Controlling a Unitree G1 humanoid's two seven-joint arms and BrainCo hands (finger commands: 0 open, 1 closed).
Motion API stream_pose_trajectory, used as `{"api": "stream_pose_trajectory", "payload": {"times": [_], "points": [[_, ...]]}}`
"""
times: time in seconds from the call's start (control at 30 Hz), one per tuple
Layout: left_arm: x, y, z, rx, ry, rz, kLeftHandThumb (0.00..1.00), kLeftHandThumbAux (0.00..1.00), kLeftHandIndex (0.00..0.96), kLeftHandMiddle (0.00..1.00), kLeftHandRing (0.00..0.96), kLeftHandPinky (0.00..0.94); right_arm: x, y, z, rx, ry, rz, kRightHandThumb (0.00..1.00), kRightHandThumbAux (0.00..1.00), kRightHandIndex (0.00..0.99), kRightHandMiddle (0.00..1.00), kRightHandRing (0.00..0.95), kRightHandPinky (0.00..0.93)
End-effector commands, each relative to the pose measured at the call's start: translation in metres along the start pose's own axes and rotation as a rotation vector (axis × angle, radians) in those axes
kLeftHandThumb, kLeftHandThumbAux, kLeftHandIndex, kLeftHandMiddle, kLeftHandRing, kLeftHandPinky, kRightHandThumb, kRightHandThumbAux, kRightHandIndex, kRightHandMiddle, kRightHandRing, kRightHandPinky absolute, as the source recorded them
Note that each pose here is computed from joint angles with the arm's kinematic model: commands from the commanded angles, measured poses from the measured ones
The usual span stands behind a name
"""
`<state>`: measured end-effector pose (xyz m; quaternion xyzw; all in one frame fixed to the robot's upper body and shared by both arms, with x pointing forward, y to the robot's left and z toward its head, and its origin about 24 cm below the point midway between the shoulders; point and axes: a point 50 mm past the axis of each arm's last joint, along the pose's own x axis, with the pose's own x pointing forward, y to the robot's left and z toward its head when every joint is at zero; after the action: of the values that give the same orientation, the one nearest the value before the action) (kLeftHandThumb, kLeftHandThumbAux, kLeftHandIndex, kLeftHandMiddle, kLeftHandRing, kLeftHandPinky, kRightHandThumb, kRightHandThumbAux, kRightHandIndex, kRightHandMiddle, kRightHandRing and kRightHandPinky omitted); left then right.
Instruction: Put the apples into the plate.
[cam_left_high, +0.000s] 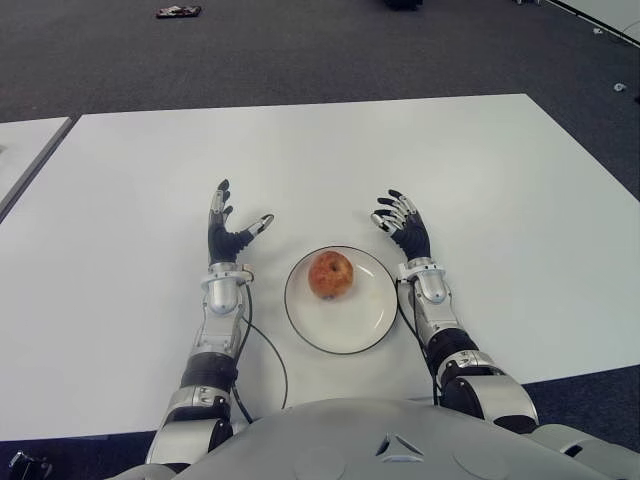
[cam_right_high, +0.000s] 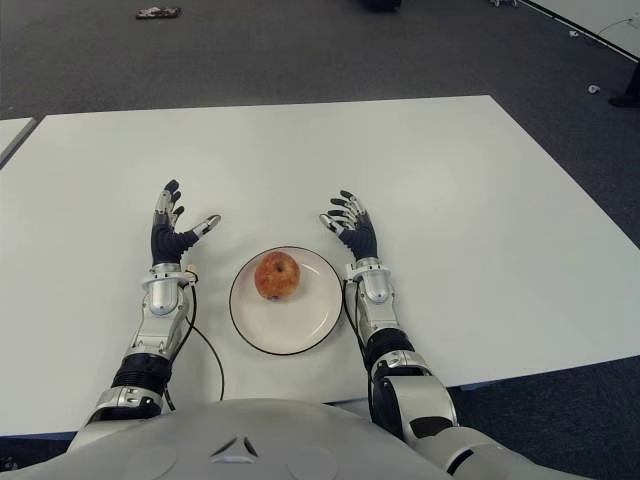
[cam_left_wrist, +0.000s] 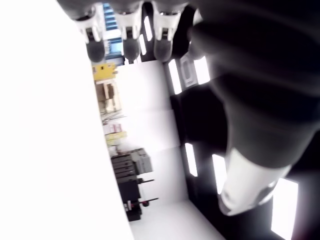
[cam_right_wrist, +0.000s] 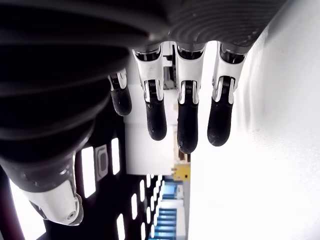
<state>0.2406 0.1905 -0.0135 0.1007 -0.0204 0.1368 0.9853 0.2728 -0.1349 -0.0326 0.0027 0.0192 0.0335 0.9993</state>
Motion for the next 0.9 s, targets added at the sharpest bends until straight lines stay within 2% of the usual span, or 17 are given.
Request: {"api": "stream_pose_trajectory", "payload": {"times": [0.03, 0.33, 0.9], "points": [[-0.004, 0.0, -0.008, 0.014, 0.029, 0.006, 0.0, 0.452, 0.0, 0.0, 0.0, 0.0, -0.017, 0.0, -0.024, 0.019, 0.125, -0.009, 0.218, 0.708, 0.144, 0.274, 0.327, 0.378], [-0.011, -0.004, -0.024, 0.022, 0.046, 0.02, 0.0, 0.462, 0.0, 0.0, 0.0, 0.0, -0.017, -0.001, -0.024, 0.018, 0.12, -0.018, 0.208, 0.705, 0.136, 0.271, 0.324, 0.366], [-0.018, -0.005, -0.036, 0.042, 0.098, -0.013, 0.0, 0.444, 0.0, 0.0, 0.0, 0.0, -0.018, -0.002, -0.021, 0.011, 0.098, -0.041, 0.23, 0.703, 0.137, 0.259, 0.311, 0.359]]}}
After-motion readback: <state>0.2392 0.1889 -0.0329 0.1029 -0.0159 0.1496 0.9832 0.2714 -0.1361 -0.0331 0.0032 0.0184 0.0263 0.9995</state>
